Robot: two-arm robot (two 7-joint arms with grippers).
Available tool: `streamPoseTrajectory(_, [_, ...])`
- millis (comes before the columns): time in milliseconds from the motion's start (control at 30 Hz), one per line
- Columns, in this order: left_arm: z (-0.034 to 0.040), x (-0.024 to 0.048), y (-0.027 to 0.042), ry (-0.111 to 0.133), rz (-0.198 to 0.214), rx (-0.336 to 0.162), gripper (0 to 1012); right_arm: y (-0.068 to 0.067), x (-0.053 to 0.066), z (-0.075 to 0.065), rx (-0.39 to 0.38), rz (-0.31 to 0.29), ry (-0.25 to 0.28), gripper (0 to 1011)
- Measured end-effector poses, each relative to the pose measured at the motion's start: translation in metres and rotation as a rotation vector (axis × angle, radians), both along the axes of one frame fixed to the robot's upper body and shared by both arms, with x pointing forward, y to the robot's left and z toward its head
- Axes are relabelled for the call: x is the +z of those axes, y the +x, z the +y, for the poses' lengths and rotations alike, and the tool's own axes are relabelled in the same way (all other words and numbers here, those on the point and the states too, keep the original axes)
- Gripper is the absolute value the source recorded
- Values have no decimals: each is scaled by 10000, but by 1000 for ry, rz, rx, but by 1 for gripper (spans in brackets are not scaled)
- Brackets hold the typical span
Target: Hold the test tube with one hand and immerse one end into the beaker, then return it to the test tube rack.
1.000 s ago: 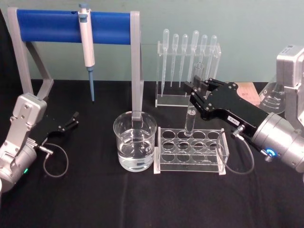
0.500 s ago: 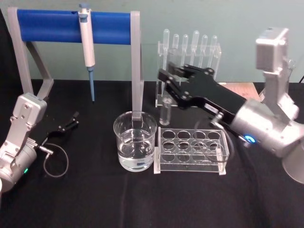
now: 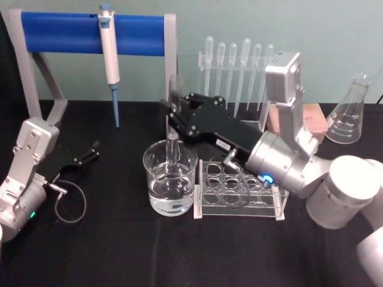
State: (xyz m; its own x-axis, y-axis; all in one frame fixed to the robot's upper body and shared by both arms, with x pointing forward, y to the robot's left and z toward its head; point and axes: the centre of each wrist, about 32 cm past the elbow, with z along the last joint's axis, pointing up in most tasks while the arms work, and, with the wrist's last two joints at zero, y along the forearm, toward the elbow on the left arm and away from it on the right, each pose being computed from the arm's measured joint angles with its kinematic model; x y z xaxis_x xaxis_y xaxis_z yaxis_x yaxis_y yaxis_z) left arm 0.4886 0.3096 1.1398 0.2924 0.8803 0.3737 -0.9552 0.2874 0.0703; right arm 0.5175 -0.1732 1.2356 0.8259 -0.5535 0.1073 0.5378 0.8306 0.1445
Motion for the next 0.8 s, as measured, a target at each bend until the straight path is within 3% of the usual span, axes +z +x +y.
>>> streamPoseTrajectory(467, [0, 0, 0, 0, 0, 0, 1000, 30, -510, 55, -5, 45, -33, 224])
streamPoseTrajectory(800, [0, 0, 0, 0, 0, 0, 1000, -6, -639, 9, -16, 63, -38, 224])
